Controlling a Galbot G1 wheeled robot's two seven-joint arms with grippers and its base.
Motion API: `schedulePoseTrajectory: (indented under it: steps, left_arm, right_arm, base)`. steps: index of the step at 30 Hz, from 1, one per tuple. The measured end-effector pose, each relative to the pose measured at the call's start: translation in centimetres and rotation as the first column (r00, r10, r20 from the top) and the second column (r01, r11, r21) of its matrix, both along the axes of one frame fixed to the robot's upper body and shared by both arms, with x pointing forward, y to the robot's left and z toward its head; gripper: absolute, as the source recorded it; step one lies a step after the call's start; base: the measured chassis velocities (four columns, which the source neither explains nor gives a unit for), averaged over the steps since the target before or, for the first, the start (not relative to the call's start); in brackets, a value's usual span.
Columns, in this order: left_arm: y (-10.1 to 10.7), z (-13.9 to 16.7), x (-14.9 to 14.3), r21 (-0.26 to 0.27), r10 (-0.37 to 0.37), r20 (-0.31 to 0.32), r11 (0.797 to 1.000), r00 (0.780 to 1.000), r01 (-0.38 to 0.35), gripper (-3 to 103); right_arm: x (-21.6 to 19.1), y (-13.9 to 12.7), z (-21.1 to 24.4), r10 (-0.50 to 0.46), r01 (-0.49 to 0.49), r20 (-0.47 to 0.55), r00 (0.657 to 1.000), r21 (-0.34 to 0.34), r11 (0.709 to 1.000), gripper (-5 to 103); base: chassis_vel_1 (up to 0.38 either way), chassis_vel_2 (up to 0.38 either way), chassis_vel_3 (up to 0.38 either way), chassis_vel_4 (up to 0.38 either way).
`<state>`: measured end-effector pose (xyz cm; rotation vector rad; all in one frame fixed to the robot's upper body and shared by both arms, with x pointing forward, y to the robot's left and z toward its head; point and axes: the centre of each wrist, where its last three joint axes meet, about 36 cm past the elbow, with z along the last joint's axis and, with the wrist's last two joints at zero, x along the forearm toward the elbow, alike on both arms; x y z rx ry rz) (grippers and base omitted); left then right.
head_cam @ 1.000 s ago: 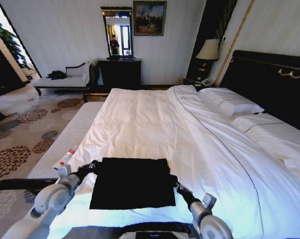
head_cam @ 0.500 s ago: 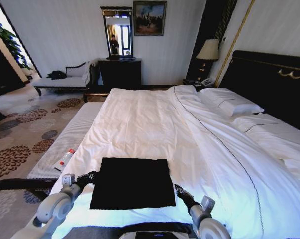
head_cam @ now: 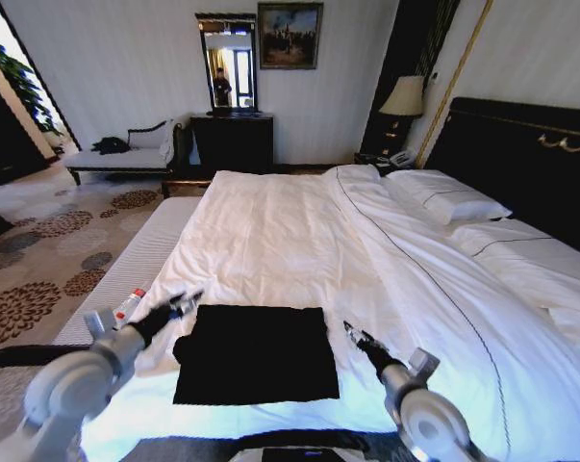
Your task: Fold the clothes on the bed.
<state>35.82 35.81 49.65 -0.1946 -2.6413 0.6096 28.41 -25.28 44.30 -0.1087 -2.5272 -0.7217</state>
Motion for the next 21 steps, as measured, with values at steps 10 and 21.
schedulePoseTrajectory:
  steps: [10, 21]
  left_arm:
    - [1.8, -9.4, 4.6, -0.146, 0.047, -0.082, 0.988, 0.996, -0.059, 100]
    - [0.1, -14.1, 6.7, -0.190, 0.047, -0.132, 0.979, 0.990, -0.072, 100]
  right_arm:
    - [3.6, 0.1, -2.1, 0.000, 0.002, -0.032, 0.999, 0.043, 0.999, 100]
    - [4.7, 0.3, -3.5, -0.009, 0.012, -0.062, 0.998, 0.048, 0.999, 100]
  base:
    - [0.000, 0.000, 0.000, 0.000]
    - [0.000, 0.000, 0.000, 0.000]
